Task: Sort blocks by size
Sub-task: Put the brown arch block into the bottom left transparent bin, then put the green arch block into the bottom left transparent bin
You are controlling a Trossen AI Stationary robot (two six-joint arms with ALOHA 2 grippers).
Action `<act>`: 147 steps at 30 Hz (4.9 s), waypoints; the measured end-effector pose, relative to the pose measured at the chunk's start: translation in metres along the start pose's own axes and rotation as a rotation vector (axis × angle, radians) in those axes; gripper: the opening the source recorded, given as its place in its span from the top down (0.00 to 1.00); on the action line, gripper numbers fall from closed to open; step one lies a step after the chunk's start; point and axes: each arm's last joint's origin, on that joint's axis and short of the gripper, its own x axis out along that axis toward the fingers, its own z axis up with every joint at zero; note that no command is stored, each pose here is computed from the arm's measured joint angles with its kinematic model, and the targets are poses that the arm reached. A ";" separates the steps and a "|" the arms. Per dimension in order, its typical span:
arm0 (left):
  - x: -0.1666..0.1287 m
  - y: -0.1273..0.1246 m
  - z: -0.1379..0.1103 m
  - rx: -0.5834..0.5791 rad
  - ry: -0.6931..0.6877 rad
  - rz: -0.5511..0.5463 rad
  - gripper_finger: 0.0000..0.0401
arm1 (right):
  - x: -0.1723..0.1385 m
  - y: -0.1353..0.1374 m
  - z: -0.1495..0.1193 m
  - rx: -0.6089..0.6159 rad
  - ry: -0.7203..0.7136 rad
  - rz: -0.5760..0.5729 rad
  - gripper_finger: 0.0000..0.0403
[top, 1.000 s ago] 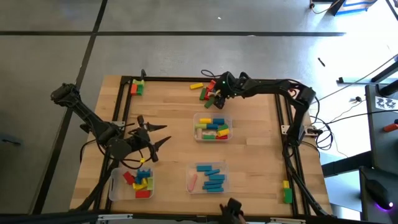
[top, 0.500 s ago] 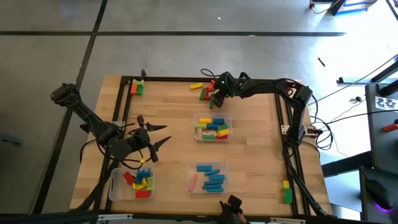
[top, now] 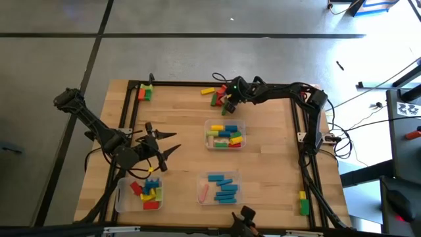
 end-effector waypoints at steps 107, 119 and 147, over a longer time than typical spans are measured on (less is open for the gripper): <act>-0.046 -0.021 0.009 -0.032 -0.088 -0.233 0.48 | -0.145 0.416 0.076 -0.424 -0.610 0.686 0.46; -0.044 -0.020 0.009 -0.031 -0.086 -0.215 0.48 | -0.186 0.322 0.027 -0.357 -0.525 0.420 0.50; -0.031 -0.016 0.007 -0.010 -0.067 -0.152 0.48 | -0.146 0.037 -0.056 0.237 -0.076 -0.209 0.38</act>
